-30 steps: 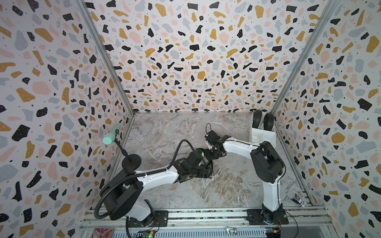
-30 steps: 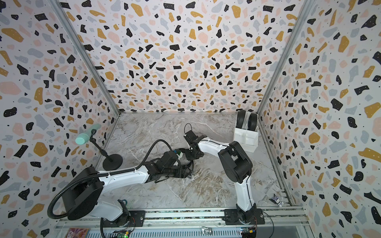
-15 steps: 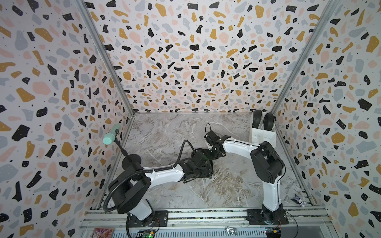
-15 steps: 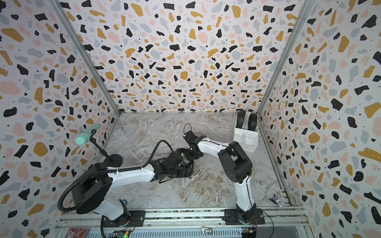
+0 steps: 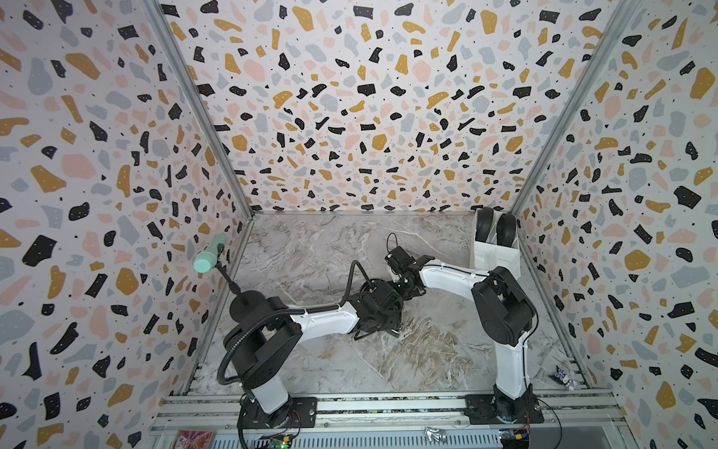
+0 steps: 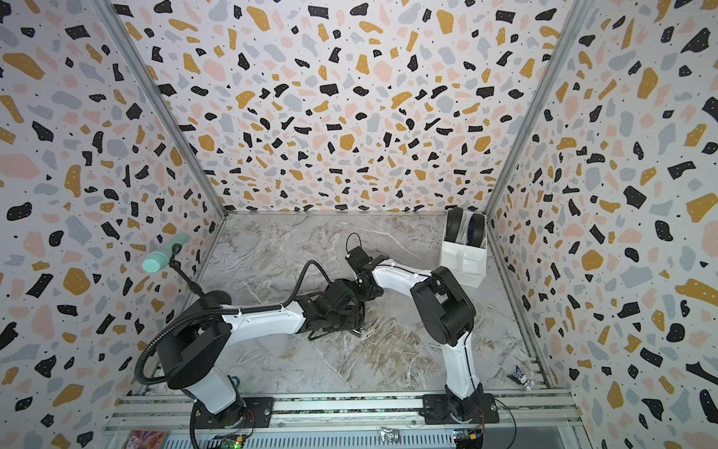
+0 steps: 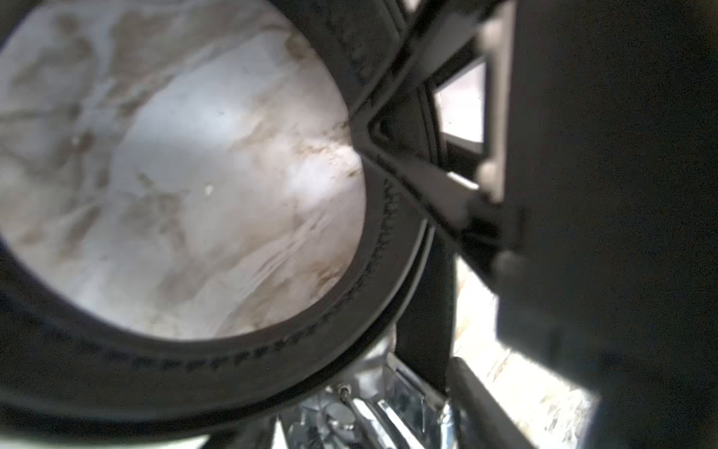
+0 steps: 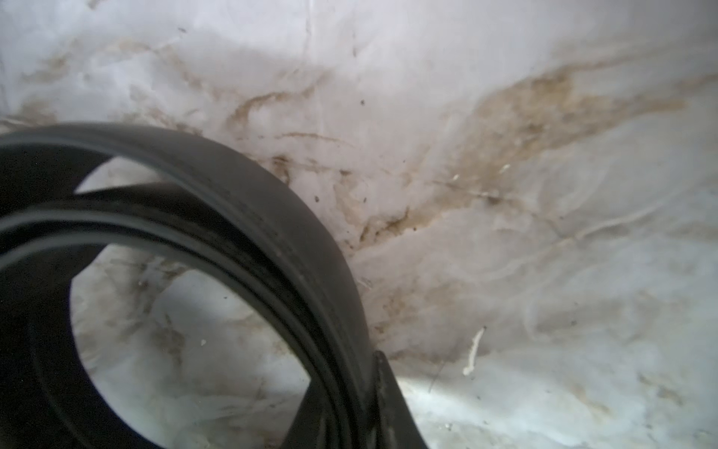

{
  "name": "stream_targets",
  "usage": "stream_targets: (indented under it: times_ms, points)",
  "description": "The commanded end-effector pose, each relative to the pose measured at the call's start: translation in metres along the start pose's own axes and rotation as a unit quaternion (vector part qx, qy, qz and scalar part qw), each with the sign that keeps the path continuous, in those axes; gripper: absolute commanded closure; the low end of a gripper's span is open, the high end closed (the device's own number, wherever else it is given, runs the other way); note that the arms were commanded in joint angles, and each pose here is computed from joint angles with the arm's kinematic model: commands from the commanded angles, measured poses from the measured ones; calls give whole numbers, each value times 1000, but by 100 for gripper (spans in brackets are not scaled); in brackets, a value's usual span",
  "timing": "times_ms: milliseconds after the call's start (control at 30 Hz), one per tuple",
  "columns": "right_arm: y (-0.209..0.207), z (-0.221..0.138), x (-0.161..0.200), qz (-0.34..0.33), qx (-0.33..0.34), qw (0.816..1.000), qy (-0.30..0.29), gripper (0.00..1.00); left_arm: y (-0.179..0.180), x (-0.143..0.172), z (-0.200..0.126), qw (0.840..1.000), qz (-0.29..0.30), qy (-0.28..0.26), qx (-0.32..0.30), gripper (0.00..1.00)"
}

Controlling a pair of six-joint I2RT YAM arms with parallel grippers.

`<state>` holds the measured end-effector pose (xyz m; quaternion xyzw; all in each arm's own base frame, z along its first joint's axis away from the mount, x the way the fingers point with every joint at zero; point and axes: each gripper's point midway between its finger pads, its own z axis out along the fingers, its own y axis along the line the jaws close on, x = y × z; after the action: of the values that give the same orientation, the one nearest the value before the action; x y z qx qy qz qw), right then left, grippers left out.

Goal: Place the belts into the storage roll
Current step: Roll the belt at the center of the board.

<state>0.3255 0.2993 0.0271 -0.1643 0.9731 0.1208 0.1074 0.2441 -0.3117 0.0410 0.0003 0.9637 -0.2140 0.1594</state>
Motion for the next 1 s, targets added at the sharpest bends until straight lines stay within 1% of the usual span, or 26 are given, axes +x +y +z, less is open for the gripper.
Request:
stream_targets:
  times_ms: [0,167,233,267,367,400,567,733,833,967]
  points:
    - [-6,-4,13,0,19,999,26,82,27,13,5,998,4,28,-57,46]
    - [-8,-4,17,-1,24,999,27,82,42,24,4,995,19,47,-83,68]
    - [-9,-3,18,0,27,999,30,82,46,25,2,995,21,46,-90,81]
    - [-10,-2,19,-1,28,999,31,81,47,25,1,994,21,44,-93,85]
    - [-11,-1,22,-3,31,999,35,80,53,21,-3,992,47,36,-111,97]
    - [-11,-1,24,-4,33,999,37,80,56,20,-4,991,55,35,-121,100]
    - [-16,-5,29,-11,45,998,44,79,67,2,-20,980,93,5,-177,100]
    - [-14,-8,32,-12,41,998,46,77,83,-25,-51,961,119,-60,-243,100]
    - [-8,-6,35,-13,33,998,48,76,97,-31,-62,949,123,-93,-276,100]
    - [-1,-2,42,-17,29,998,55,75,115,-29,-66,941,113,-127,-292,100]
